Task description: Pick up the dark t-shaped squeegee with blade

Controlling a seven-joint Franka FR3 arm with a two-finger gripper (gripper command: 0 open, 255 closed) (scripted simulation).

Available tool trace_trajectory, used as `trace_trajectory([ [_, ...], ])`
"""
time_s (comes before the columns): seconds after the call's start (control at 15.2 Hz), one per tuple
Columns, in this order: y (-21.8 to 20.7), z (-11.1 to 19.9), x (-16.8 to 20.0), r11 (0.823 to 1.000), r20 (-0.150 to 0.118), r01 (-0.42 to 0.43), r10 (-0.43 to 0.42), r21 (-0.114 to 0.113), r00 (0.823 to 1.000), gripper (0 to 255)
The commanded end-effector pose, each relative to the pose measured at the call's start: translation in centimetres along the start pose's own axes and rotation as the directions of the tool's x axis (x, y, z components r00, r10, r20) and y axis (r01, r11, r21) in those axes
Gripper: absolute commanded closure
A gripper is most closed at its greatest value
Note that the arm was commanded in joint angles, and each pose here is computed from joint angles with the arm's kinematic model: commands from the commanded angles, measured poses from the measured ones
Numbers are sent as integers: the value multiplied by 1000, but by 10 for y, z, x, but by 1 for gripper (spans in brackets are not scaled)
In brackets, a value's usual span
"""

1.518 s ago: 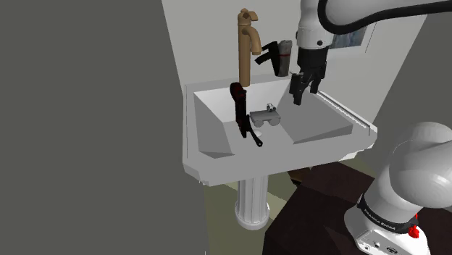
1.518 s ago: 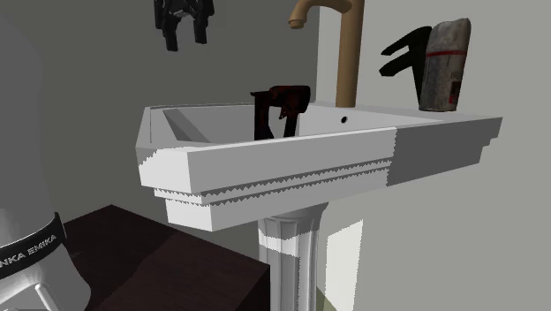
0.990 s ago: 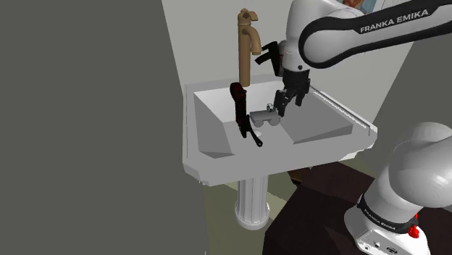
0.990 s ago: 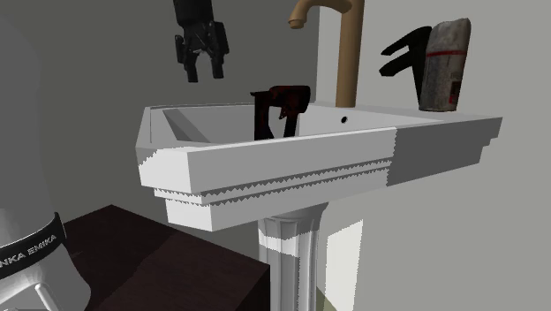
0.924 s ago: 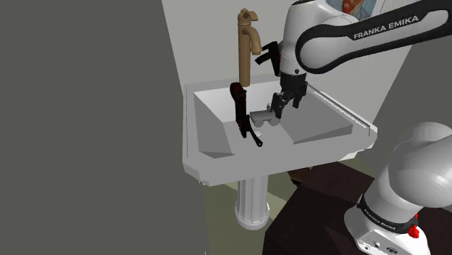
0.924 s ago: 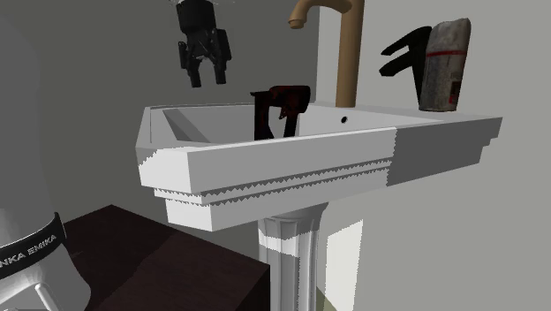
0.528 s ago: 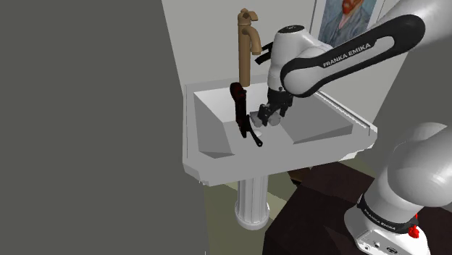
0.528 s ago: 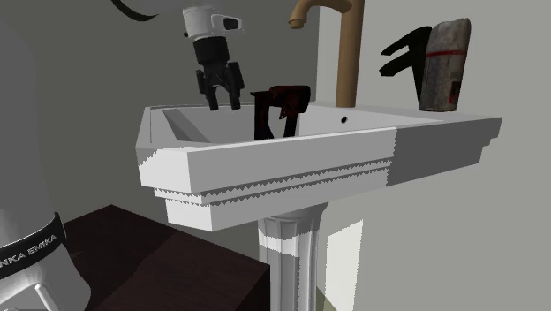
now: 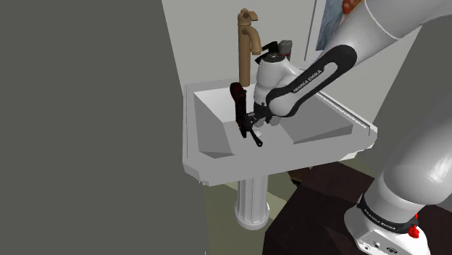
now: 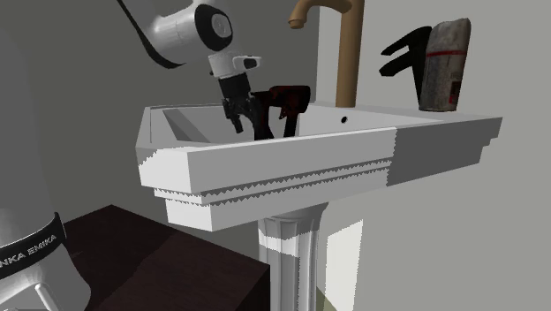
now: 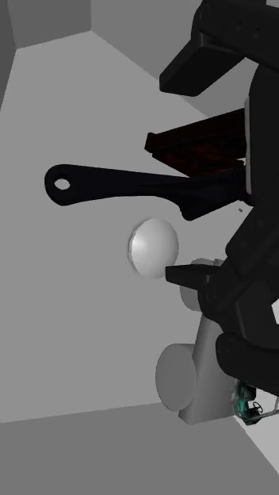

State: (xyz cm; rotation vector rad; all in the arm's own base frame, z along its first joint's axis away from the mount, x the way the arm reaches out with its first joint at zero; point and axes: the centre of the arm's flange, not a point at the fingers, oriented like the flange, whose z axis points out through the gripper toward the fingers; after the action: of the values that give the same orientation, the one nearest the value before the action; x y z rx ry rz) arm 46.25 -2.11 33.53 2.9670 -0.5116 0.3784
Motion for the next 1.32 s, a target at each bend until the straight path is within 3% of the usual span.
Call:
trace_trajectory([
  [0.0,-5,19,7,1000,-28,-22,22,2,999,0],
  [0.13,-8,35,16,999,-48,-38,38,1,998,0],
  [0.73,-11,73,6,999,-48,-38,38,1,998,0],
  [0.79,-11,74,6,999,-48,-38,38,1,998,255],
  [1.25,-11,73,10,999,-48,-38,38,2,998,255],
])
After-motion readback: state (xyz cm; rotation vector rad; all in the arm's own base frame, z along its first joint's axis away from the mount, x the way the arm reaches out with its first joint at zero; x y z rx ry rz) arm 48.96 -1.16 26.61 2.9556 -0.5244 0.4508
